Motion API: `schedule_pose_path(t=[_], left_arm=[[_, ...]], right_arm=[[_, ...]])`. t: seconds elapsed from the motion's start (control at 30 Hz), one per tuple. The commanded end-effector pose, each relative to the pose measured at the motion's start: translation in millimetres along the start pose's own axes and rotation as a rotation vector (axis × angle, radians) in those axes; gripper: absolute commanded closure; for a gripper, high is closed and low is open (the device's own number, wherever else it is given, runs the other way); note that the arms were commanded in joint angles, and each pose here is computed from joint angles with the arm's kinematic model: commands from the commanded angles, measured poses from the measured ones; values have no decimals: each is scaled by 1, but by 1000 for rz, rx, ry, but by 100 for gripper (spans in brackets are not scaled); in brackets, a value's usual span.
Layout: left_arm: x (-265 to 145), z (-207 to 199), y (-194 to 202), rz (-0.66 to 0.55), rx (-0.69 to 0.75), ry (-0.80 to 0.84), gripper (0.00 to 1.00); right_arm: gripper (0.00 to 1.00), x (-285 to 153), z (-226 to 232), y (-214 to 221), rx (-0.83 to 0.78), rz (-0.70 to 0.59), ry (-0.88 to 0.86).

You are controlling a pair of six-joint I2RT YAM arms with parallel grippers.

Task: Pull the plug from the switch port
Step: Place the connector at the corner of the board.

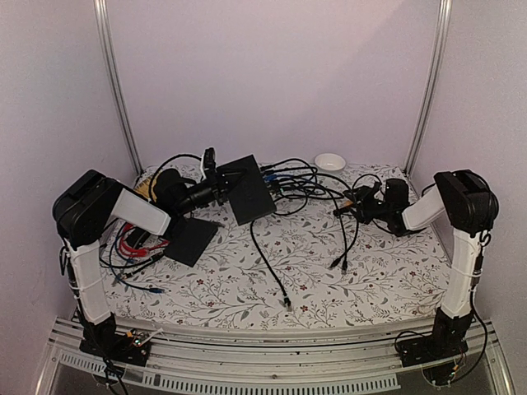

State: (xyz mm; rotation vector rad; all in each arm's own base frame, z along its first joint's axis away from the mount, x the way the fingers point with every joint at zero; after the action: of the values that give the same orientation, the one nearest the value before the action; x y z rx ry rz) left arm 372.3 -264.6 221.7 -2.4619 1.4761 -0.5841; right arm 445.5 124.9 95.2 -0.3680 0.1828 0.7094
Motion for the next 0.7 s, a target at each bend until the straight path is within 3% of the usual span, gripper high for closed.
schedule_pose_path(t=[0.0, 0.3, 0.43, 0.67], left_arm=[[7, -52, -17, -40, 105, 138, 100], [8, -57, -21, -59, 108, 116, 100], [10, -58, -22, -58, 109, 118, 100], [10, -60, -24, -57, 119, 113, 100]], right_arm=[[42, -19, 18, 2, 16, -21, 99], [40, -16, -9, -5, -74, -37, 459], [39, -18, -20, 2, -56, -19, 486], [39, -40, 16, 17, -112, -34, 406]])
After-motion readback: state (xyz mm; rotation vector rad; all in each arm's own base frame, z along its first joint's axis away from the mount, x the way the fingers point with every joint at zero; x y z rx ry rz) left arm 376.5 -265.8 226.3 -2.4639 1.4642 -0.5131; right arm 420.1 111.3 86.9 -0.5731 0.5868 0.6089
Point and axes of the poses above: each gripper's point midway between its finger pads, its own x axis out along the fingers, its own z axis along the line the jaws close on, y = z × x, the point moved 7 cm from there along -x, back along the fingers, and after that the axes turned 4 degrees about -x, right-handed, at the moved point
